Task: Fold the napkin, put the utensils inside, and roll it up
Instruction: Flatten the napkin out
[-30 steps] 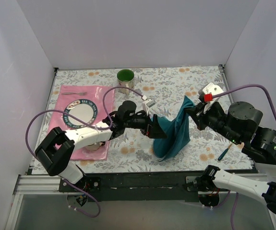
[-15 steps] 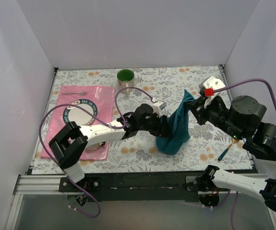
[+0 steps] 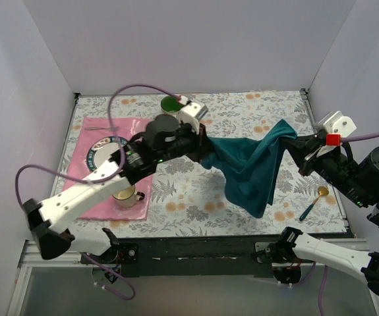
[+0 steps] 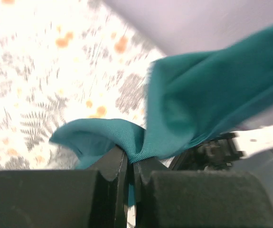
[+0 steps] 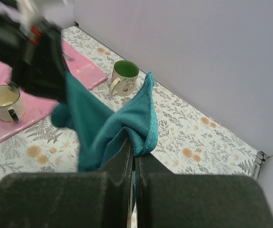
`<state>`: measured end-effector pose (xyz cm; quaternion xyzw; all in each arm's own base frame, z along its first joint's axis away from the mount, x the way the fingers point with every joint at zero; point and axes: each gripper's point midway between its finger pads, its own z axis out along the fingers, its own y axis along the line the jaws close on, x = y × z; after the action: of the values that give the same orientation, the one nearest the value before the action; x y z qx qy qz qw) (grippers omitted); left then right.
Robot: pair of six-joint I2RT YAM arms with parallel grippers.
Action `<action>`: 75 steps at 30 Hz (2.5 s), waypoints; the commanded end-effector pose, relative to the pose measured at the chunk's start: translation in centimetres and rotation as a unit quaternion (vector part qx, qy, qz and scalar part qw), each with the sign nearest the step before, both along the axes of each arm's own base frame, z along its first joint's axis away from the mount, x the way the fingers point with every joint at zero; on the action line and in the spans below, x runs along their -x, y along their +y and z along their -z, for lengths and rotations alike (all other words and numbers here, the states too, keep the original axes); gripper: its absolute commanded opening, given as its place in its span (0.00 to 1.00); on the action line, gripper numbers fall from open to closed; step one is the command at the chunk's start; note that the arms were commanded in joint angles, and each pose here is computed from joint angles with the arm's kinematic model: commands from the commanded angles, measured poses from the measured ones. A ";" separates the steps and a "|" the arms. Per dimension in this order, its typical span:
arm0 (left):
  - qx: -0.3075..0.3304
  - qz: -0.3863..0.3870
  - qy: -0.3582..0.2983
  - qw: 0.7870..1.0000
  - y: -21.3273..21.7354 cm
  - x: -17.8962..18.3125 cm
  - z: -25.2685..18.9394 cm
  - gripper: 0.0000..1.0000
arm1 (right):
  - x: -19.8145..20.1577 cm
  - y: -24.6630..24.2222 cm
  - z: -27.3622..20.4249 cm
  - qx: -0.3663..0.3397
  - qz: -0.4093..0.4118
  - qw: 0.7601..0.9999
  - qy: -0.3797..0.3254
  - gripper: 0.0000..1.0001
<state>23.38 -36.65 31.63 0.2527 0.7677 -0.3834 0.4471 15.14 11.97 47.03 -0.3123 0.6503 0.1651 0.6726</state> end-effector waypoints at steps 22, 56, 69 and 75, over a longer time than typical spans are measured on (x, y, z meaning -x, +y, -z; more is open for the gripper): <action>-0.057 -0.169 0.114 0.977 6.3 -5.3 -1.0 0.00 | -3.8 -6.3 12.6 -0.054 0.357 0.911 0.197 0.01; -0.081 -0.221 0.192 0.953 8.8 -5.6 15.2 0.66 | -24.5 7.2 32.7 0.033 0.206 0.914 0.348 0.77; -0.084 -0.305 0.207 0.926 10.2 -7.7 19.9 0.60 | -29.5 10.3 37.6 0.077 0.226 0.906 0.349 0.57; -0.095 -0.305 0.205 0.925 10.0 -8.4 20.5 0.62 | -30.4 9.6 39.2 0.103 0.242 0.903 0.340 0.42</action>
<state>30.48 -26.58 10.74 -0.0291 0.9210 -0.2024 0.3316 42.70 21.25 5.28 -0.1392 0.9292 0.0390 0.3401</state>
